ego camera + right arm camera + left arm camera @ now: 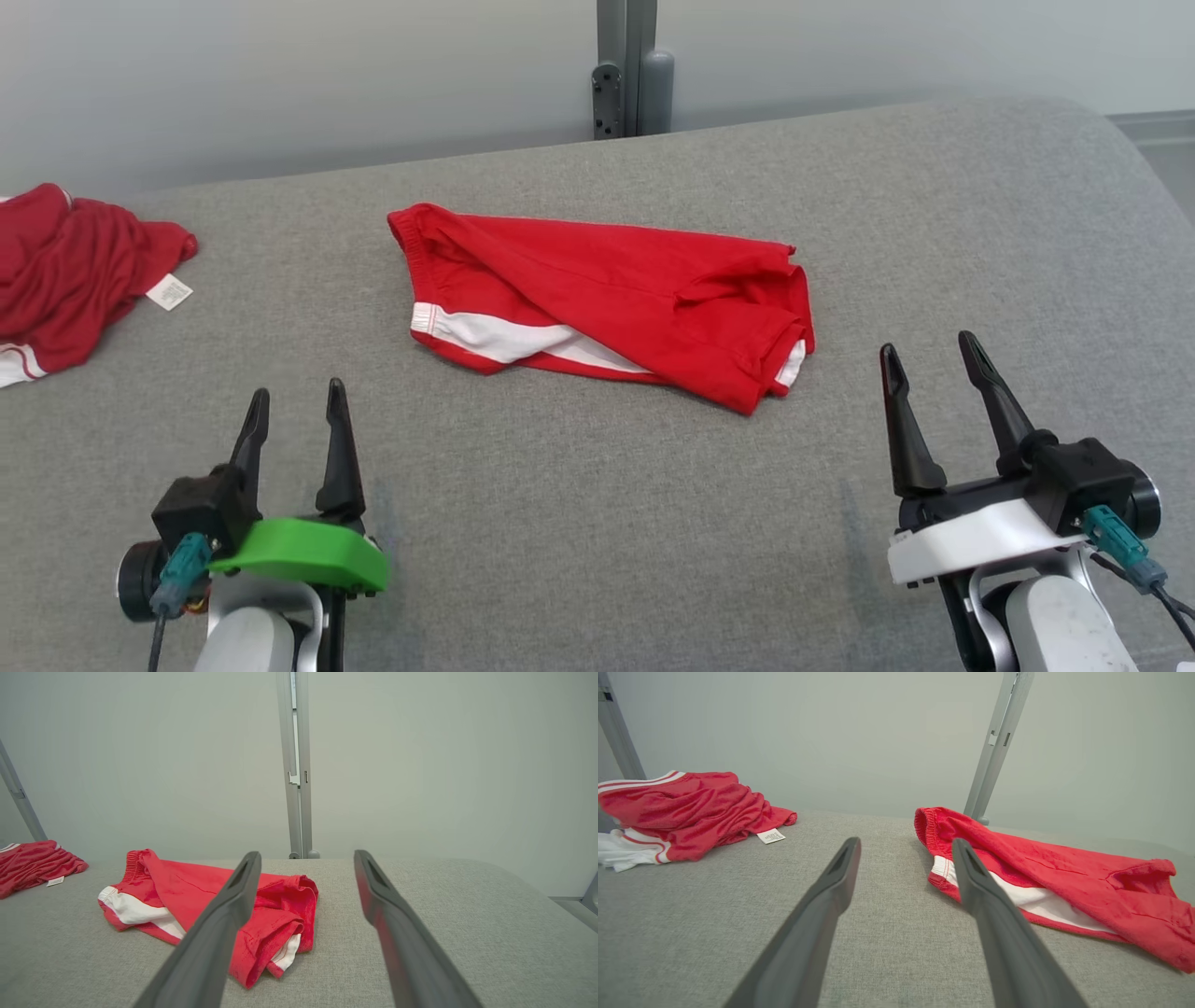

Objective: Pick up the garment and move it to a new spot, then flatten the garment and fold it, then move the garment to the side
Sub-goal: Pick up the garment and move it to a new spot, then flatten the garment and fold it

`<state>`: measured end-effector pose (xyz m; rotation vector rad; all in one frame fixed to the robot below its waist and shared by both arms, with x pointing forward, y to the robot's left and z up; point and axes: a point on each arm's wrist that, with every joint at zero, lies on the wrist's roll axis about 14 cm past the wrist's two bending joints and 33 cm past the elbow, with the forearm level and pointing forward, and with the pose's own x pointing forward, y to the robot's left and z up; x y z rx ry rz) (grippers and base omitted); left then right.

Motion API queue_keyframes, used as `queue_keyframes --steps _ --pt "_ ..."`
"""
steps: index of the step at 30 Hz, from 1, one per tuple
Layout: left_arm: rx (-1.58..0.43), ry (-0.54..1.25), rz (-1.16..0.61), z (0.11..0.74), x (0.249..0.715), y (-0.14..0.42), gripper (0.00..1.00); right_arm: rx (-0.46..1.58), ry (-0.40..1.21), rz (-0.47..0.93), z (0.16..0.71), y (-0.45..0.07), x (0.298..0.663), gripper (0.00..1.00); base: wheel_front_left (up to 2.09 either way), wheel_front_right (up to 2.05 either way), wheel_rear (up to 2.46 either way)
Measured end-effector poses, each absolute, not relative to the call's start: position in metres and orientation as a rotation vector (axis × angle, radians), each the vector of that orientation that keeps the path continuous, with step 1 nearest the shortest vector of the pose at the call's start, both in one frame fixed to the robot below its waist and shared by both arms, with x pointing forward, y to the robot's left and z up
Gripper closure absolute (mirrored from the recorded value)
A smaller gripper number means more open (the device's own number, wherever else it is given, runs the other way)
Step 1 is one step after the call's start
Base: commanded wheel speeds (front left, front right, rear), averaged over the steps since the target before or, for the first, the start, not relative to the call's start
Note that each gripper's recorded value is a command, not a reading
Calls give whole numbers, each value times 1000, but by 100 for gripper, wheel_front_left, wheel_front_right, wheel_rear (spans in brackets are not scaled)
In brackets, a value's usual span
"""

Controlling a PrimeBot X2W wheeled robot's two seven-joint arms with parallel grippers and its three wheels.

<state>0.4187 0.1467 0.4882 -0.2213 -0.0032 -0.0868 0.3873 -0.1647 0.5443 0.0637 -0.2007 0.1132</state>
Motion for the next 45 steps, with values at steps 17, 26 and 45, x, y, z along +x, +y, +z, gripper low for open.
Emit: queue_keyframes --steps 17,26,45 --pt "-194 -22 -34 489 364 156 0 95 -176 166 537 -146 370 0 0 0 0" --pt "-185 -4 -38 483 362 154 0 96 -172 161 536 -147 369 0 0 0 0" --pt "-189 20 -32 475 366 156 0 80 -83 199 507 -134 385 0 0 0 0"
